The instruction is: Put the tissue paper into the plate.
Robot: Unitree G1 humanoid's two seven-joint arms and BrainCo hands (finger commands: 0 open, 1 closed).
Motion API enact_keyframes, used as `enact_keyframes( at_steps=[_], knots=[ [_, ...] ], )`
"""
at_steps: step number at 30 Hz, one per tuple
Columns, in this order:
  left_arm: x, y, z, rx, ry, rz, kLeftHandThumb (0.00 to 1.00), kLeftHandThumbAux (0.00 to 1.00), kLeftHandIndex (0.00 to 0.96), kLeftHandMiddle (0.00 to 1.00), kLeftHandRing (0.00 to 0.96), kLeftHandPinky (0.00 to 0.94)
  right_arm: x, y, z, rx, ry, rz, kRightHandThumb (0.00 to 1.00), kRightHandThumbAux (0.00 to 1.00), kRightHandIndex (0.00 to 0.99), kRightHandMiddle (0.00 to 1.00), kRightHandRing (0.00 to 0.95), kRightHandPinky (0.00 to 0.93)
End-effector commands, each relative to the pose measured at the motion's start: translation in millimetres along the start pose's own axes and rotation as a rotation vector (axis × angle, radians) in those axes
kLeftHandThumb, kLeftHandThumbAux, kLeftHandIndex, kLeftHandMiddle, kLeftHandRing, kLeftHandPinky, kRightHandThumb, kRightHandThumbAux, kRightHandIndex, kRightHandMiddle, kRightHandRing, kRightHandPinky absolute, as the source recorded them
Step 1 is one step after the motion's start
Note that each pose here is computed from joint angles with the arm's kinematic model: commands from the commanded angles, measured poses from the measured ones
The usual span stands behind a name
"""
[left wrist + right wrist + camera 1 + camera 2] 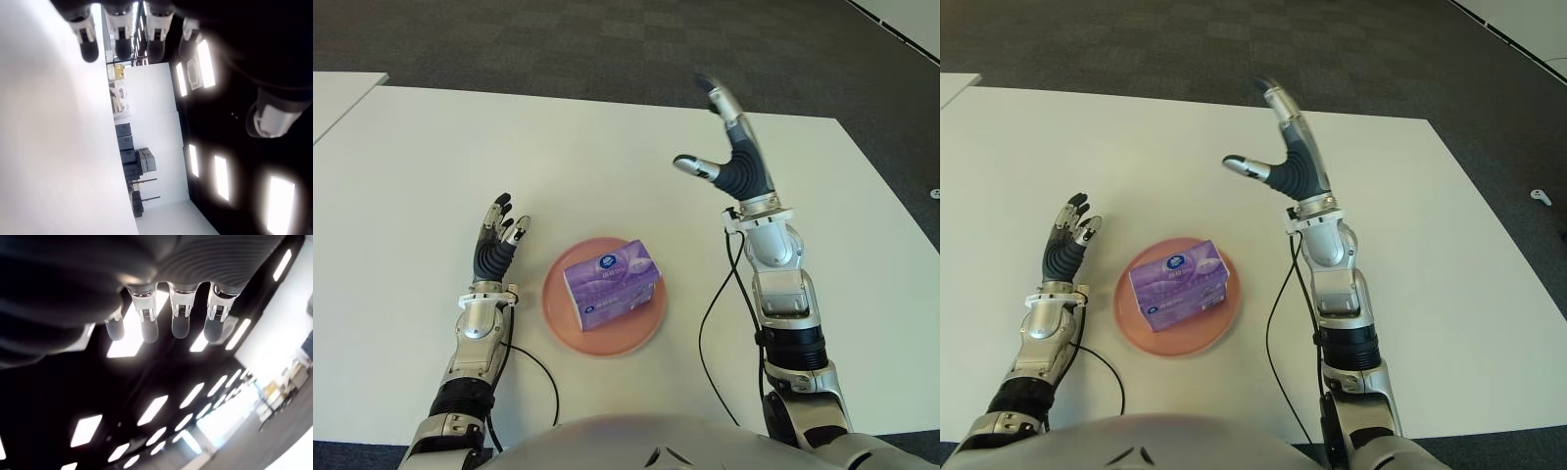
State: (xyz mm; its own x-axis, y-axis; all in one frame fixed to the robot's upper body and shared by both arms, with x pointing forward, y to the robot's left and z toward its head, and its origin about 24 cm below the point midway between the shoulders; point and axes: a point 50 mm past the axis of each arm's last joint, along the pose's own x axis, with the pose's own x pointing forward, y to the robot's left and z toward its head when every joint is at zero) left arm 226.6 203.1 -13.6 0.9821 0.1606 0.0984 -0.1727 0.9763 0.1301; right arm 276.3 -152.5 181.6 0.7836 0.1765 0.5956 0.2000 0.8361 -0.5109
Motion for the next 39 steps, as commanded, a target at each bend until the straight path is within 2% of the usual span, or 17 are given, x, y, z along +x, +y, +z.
enact_keyframes(
  at_steps=[1,4,6,8,13,16,17,18,19,20,22,39],
  knots=[
    [-26.9,0.2,-24,0.016,0.137,0.004,0.0,0.462,0.0,0.0,0.0,0.0,-10.5,-1.5,-33,0.067,0.098,-0.155,0.216,0.416,0.0,0.0,0.0,0.0],
    [-27.1,0.1,-23,0.016,0.135,0.002,0.0,0.46,0.0,0.0,0.0,0.0,-15.0,-1.4,-45,0.097,0.127,-0.208,0.181,0.462,0.0,0.0,0.0,0.0],
    [-27.2,0.0,-22,0.018,0.132,0.001,0.0,0.457,0.0,0.0,0.0,0.0,-22.3,0.2,-43,0.149,0.131,-0.253,0.157,0.486,0.0,0.0,0.0,0.0],
    [-27.2,0.0,-21,0.019,0.129,-0.001,0.0,0.453,0.0,0.0,0.0,0.0,-33.9,8.5,-49,0.215,0.158,-0.289,0.129,0.511,0.0,0.0,0.0,0.0],
    [-27.5,0.0,-19,0.016,0.126,-0.006,0.0,0.446,0.0,0.0,0.0,0.0,-72.0,30.4,-66,0.332,0.273,-0.282,0.09,0.532,0.0,0.0,0.0,0.0],
    [-27.4,0.1,-18,0.015,0.126,-0.007,0.0,0.443,0.0,0.0,0.0,0.0,-77.4,33.1,-69,0.348,0.286,-0.277,0.082,0.535,0.0,0.0,0.0,0.0],
    [-27.2,0.0,-18,0.014,0.127,-0.008,0.0,0.442,0.0,0.0,0.0,0.0,-123.7,-64.3,-175,0.137,0.852,-0.494,0.078,0.535,0.0,0.0,0.0,0.0],
    [-27.2,0.2,-18,0.013,0.127,-0.008,0.0,0.442,0.0,0.0,0.0,0.0,-169.0,-101.3,-211,0.337,1.205,-0.739,0.076,0.534,0.0,0.0,0.0,0.0],
    [-27.0,0.3,-18,0.012,0.129,-0.009,0.0,0.441,0.0,0.0,0.0,0.0,-180.6,-93.7,-221,0.713,1.322,-0.93,0.074,0.533,0.0,0.0,0.0,0.0],
    [-26.9,0.4,-18,0.011,0.13,-0.01,0.0,0.44,0.0,0.0,0.0,0.0,-173.1,-81.8,-223,0.966,1.323,-1.005,0.064,0.518,0.0,0.0,0.0,0.0],
    [-26.5,0.4,-18,0.01,0.132,-0.01,0.0,0.44,0.0,0.0,0.0,0.0,-173.2,-81.8,-223,1.017,1.296,-1.056,0.056,0.504,0.0,0.0,0.0,0.0],
    [-24.9,0.0,-18,0.009,0.128,-0.007,0.0,0.441,0.0,0.0,0.0,0.0,-173.2,-81.8,-223,1.018,1.295,-1.057,0.046,0.49,0.0,0.0,0.0,0.0]
  ],
)
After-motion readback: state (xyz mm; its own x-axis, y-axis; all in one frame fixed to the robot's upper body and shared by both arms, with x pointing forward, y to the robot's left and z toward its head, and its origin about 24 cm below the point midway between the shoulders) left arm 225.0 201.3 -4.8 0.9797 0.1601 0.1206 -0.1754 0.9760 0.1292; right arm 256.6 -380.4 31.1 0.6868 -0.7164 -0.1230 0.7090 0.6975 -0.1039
